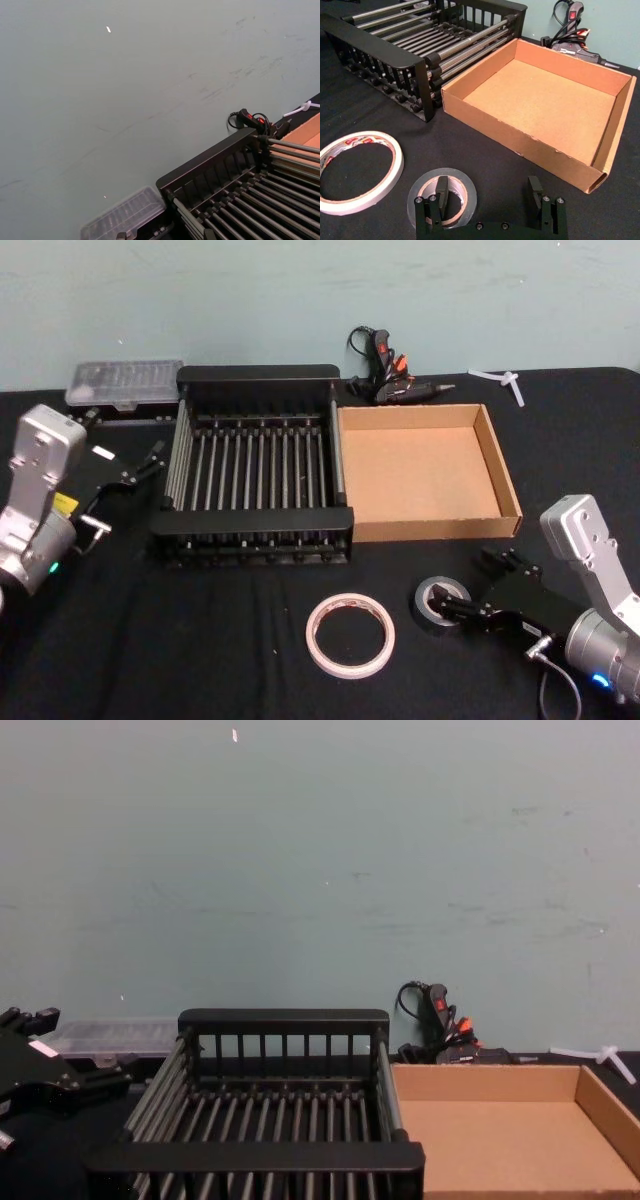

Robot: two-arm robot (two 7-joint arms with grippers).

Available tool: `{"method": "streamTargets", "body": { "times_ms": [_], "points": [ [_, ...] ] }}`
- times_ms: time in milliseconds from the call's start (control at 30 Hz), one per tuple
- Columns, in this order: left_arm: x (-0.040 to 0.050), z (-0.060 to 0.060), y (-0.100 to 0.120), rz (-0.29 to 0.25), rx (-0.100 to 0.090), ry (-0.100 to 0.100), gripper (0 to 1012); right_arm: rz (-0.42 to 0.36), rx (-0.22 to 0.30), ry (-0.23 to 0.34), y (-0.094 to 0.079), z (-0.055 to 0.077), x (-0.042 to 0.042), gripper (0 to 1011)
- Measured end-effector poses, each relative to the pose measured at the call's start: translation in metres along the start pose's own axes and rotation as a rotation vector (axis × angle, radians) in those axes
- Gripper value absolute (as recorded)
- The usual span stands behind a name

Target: Pick up the white tape and place it into the black box , Pick up the silver tape and place it into the brown box.

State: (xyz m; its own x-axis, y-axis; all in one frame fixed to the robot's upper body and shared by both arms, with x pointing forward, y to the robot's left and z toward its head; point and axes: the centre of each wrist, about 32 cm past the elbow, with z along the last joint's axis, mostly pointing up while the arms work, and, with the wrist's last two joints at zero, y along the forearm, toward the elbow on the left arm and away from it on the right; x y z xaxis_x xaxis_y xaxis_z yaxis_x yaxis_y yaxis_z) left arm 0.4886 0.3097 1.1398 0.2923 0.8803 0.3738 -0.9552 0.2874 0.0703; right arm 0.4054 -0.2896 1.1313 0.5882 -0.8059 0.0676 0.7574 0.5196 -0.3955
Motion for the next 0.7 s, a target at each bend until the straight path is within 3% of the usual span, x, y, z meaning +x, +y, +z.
{"method": "streamTargets", "body": {
  "times_ms": [567, 700],
  "points": [
    [0.0, 0.0, 0.0, 0.0, 0.0, 0.0, 1001, -0.003, -0.008, -0.004, 0.0, 0.0, -0.0009, 1002],
    [0.0, 0.0, 0.0, 0.0, 0.0, 0.0, 1001, -0.003, -0.007, -0.004, -0.0001, -0.0001, -0.0009, 930]
  ]
}}
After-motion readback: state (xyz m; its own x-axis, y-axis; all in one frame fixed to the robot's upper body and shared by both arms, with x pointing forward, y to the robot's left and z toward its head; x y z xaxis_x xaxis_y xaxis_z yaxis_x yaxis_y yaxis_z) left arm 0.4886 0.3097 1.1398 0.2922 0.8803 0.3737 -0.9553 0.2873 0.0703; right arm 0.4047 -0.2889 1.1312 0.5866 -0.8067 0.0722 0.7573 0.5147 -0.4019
